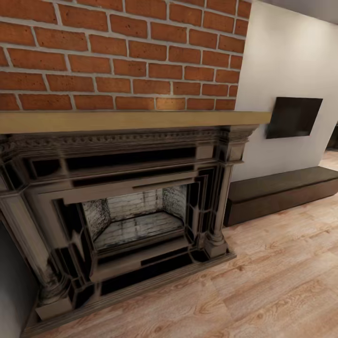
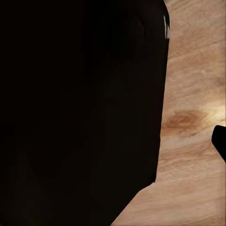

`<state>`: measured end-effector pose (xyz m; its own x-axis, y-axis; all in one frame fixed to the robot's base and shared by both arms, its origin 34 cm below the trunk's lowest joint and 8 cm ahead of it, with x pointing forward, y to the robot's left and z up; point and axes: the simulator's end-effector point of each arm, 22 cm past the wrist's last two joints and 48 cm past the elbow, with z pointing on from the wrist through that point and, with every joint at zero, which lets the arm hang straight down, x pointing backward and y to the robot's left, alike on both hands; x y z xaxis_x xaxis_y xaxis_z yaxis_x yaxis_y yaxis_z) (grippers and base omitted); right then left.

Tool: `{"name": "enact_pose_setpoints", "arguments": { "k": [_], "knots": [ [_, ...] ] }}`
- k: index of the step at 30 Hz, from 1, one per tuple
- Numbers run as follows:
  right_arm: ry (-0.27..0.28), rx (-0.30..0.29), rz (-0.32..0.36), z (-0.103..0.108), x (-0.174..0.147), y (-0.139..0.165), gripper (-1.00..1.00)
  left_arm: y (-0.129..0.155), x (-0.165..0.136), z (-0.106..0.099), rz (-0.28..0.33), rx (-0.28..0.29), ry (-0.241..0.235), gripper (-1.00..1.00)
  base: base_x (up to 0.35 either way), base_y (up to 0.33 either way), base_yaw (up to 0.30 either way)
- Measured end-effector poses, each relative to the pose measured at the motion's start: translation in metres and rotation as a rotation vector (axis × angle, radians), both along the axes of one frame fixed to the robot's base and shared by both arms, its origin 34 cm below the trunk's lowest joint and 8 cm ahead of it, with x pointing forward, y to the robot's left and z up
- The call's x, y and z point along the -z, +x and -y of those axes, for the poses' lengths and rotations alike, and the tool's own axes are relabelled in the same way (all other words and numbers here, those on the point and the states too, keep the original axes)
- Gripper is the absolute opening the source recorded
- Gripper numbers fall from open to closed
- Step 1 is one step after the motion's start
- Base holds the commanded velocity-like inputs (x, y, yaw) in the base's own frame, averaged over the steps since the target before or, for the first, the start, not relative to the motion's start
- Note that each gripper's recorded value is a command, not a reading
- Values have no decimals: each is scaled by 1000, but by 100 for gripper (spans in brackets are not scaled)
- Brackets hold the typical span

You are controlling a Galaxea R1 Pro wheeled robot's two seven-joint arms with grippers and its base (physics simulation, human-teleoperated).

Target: Turn on the radio receiver that's on the table in the living room.

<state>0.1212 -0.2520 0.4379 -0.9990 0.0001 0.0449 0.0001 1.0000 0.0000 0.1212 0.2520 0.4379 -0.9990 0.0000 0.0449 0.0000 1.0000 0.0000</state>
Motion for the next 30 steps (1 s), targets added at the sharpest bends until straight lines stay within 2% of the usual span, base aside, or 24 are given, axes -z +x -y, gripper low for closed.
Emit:
{"name": "enact_pose_setpoints", "arguments": {
  "k": [3,11,21,30],
  "knots": [
    [1,-14,-8,3,0,-6,100,-1,0,2,0,-5,-8,100,0,0,0],
    [1,-15,-2,3,0,-4,100,11,0,3,27,-3,-9,100,0,0,0],
    [2,-11,0,2,0,-4,100,13,0,3,33,-3,-9,100,0,0,-7],
    [0,10,-1,3,0,-4,100,13,0,1,32,-3,-6,100,0,0,-221]
  ]
}}
